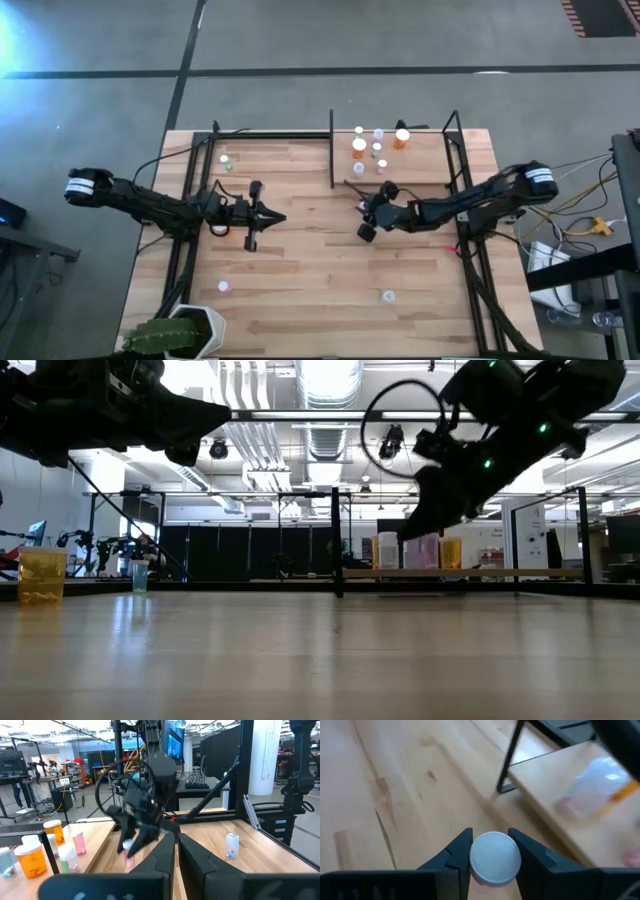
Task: Pick and place medicine bottles onto shelf by color
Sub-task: Put the top pink pill bottle on the shelf, then put the blue pill bottle on the shelf
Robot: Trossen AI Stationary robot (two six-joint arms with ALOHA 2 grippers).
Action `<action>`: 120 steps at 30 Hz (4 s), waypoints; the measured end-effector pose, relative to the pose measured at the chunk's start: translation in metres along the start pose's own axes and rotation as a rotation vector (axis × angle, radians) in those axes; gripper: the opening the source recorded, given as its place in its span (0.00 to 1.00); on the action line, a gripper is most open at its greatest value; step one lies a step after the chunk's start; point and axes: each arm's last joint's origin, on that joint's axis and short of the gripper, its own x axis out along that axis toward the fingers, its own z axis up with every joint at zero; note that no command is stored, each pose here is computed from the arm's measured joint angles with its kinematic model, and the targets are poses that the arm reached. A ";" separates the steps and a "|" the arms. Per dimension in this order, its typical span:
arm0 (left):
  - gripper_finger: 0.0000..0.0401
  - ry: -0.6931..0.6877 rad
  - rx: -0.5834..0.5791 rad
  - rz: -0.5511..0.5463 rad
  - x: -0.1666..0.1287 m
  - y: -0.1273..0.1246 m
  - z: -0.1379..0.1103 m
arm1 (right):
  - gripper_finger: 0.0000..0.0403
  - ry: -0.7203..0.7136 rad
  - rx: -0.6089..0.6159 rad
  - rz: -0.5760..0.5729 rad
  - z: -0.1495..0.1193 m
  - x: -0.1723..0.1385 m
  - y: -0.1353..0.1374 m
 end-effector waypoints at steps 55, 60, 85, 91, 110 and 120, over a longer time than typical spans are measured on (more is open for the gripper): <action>0.02 0.004 -0.001 0.000 0.000 0.000 0.000 | 0.49 0.022 0.322 -0.446 -0.003 0.013 -0.180; 0.02 0.004 -0.006 0.000 0.000 0.000 0.000 | 0.59 0.059 0.277 -0.463 0.006 0.007 -0.182; 0.02 1.198 -0.136 0.191 0.024 -0.003 0.087 | 0.03 -0.114 0.019 -0.190 0.037 -0.087 -0.087; 0.02 1.413 -0.084 0.477 0.032 0.034 0.086 | 0.03 -0.212 -0.043 -0.157 0.033 -0.097 -0.056; 0.06 1.936 -0.487 0.687 0.014 0.224 0.012 | 0.03 -0.268 -0.160 -0.090 0.028 -0.096 -0.017; 0.31 2.005 -0.341 0.829 0.015 0.228 0.006 | 0.03 -0.261 -0.172 -0.091 0.027 -0.092 -0.014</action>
